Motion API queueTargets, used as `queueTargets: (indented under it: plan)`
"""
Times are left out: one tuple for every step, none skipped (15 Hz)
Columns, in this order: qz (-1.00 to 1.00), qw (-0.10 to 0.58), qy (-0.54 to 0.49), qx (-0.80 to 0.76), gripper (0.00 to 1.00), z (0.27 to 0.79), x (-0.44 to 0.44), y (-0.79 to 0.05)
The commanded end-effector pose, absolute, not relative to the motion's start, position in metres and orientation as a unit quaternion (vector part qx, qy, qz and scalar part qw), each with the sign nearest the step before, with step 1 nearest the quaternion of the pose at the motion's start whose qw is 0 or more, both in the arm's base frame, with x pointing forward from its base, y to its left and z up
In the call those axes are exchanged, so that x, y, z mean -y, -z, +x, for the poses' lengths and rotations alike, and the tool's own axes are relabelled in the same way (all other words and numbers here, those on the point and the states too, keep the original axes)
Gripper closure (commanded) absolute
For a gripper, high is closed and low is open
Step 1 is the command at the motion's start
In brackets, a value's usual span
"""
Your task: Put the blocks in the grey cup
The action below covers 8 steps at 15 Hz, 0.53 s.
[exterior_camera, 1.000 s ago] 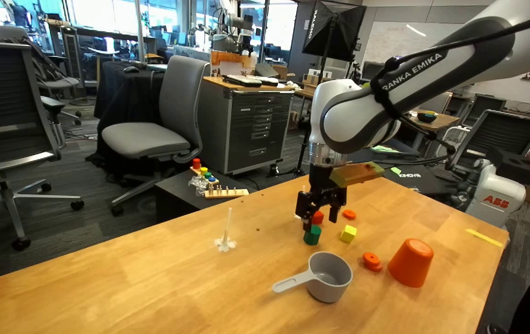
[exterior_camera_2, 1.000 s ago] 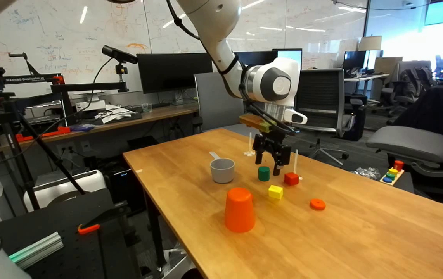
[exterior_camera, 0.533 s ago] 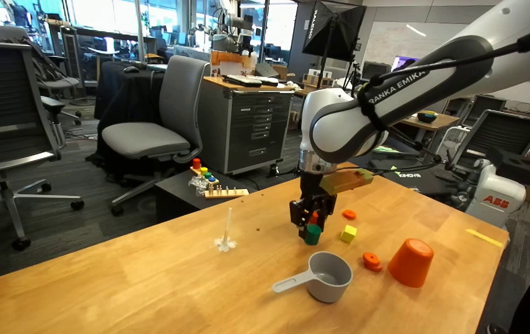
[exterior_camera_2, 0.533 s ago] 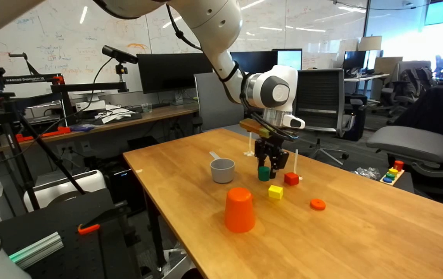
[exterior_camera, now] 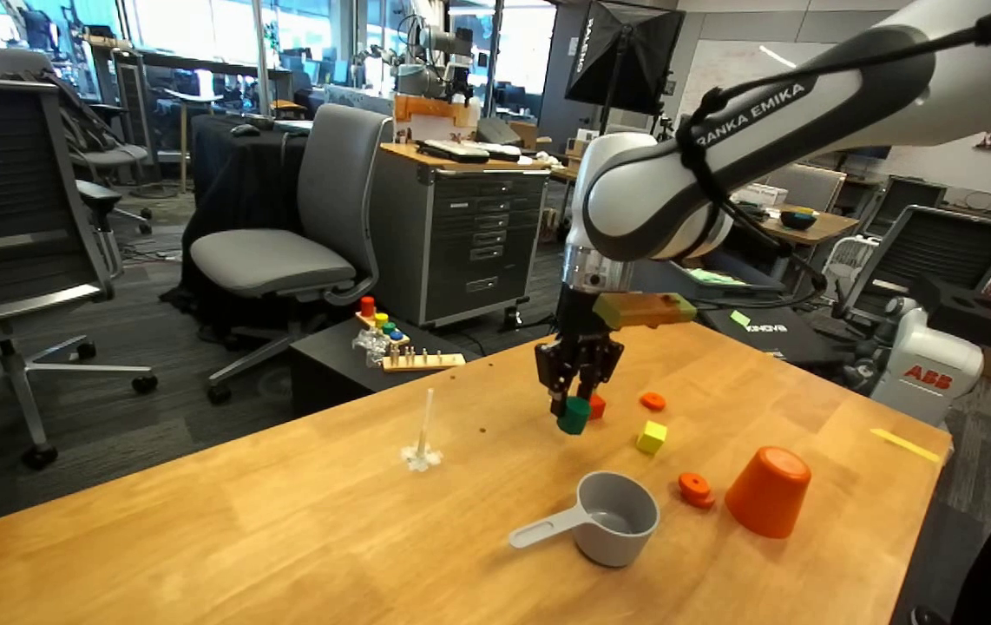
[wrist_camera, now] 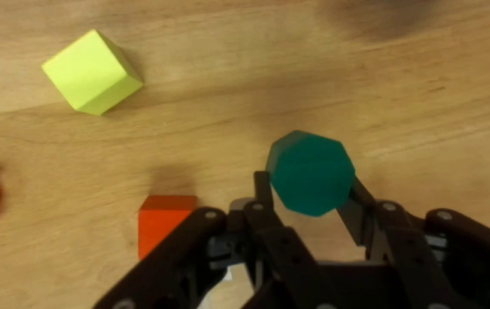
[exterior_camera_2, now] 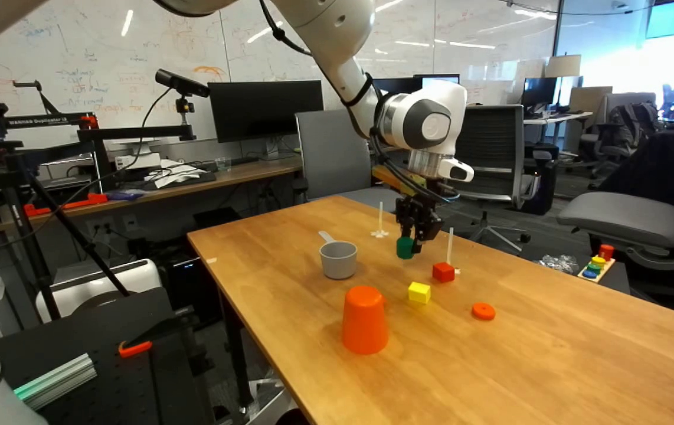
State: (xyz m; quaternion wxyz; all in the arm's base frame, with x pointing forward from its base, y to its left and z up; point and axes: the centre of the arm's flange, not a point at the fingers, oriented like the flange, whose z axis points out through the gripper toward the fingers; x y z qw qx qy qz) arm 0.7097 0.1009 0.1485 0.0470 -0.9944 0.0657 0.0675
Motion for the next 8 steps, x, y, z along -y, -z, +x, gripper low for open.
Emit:
queueTargets:
  plan:
    - [-0.991, 0.108, -0.044, -0.061, 0.82, 0.701, -0.120, -0.217]
    - [-0.990, 0.124, -0.040, -0.055, 0.82, 0.697, -0.132, -0.232]
    - [-0.988, 0.144, -0.039, -0.051, 0.82, 0.692, -0.142, -0.243]
    - [-0.984, 0.166, -0.044, -0.046, 0.82, 0.686, -0.155, -0.251]
    - [-0.981, 0.185, -0.048, -0.043, 0.82, 0.677, -0.166, -0.257]
    - [-0.978, 0.197, -0.057, -0.040, 0.82, 0.669, -0.178, -0.259]
    - [-0.975, 0.210, -0.067, -0.039, 0.82, 0.660, -0.187, -0.259]
    - [-0.972, 0.219, -0.075, -0.041, 0.82, 0.648, -0.192, -0.258]
